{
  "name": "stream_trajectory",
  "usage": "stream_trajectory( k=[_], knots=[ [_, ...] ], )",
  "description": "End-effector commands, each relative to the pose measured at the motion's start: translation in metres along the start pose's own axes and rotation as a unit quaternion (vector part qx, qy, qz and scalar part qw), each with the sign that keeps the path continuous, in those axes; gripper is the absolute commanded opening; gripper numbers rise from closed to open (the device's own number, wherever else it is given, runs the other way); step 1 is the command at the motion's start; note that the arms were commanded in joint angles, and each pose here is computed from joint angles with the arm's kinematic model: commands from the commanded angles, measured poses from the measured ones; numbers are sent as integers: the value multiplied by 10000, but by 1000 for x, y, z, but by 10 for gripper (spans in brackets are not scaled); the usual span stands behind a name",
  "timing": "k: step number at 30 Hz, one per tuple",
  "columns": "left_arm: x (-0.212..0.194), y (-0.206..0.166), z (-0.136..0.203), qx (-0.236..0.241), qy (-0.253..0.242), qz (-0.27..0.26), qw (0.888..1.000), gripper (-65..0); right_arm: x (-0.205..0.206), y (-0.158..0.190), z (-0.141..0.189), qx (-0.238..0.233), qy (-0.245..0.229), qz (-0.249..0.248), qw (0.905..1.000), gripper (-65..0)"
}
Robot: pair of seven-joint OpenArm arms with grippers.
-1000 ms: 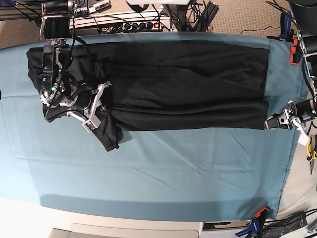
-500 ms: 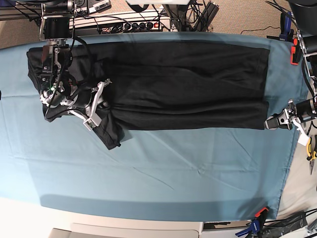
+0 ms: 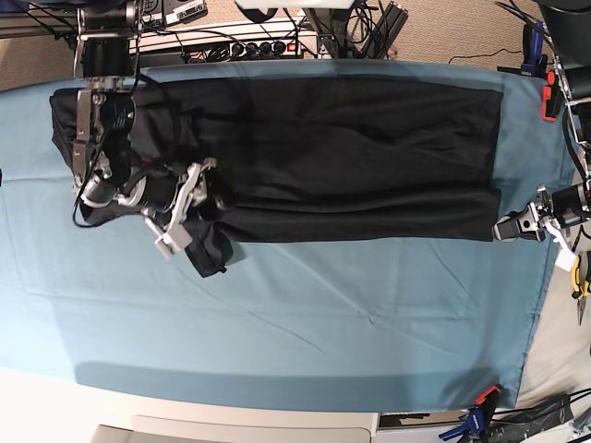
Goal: Fold the T-shirt properly
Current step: 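Grasp the sleeve with the right gripper and fold it onto the body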
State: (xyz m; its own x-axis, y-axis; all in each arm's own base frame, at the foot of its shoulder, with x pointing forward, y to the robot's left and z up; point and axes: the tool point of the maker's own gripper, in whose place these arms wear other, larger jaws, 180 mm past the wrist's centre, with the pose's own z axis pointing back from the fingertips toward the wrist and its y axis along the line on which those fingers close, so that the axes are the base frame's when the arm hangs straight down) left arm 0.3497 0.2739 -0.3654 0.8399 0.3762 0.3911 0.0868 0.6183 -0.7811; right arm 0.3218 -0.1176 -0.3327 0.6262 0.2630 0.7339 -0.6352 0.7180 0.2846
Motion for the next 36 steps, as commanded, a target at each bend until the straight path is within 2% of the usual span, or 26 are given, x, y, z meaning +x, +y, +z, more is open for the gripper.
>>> stream_trajectory(
  k=[1,5,8,12,14,15,18,21,26,31,36],
  knots=[
    [23,-8,11,-53,-255,-189,9995,-439,25,-3,8,-26,-337,169,9993,-359],
    [23,-8,11,-53,-253,-189,9995,-439,39,0,9,69,-503,195,9985,-359],
    [23,-8,11,-53,-255,-189,9995,-439,40,-3,6,-54,-498,237,9985,-359],
    [22,-8,11,-52,-252,-187,9995,-439,35,-19,-1,-643,-338,463,9963,-352],
    [23,-8,11,-53,-253,-189,9995,-439,36,-26,-5,-942,-356,537,9935,-310],
    [23,-8,11,-53,-253,-189,9995,-439,39,-34,-6,-1211,-425,396,9909,-306],
    [22,-8,11,-52,-252,-187,9995,-439,41,-55,-7,-2007,-551,-75,9781,-306],
    [22,-8,10,-55,-253,-188,9995,-439,43,-61,-11,-2387,-672,-434,9678,-306],
    [22,-8,11,-52,-252,-187,9995,-439,47,-62,-12,-2503,-1049,-1119,9559,-306],
    [22,-8,10,-54,-252,-185,9995,-439,41,-81,11,-2583,-1671,-2092,9282,-306],
    [22,-8,10,-54,-252,-187,9995,-439,21,-104,41,-2864,-1847,-2551,9048,-307]
  ],
)
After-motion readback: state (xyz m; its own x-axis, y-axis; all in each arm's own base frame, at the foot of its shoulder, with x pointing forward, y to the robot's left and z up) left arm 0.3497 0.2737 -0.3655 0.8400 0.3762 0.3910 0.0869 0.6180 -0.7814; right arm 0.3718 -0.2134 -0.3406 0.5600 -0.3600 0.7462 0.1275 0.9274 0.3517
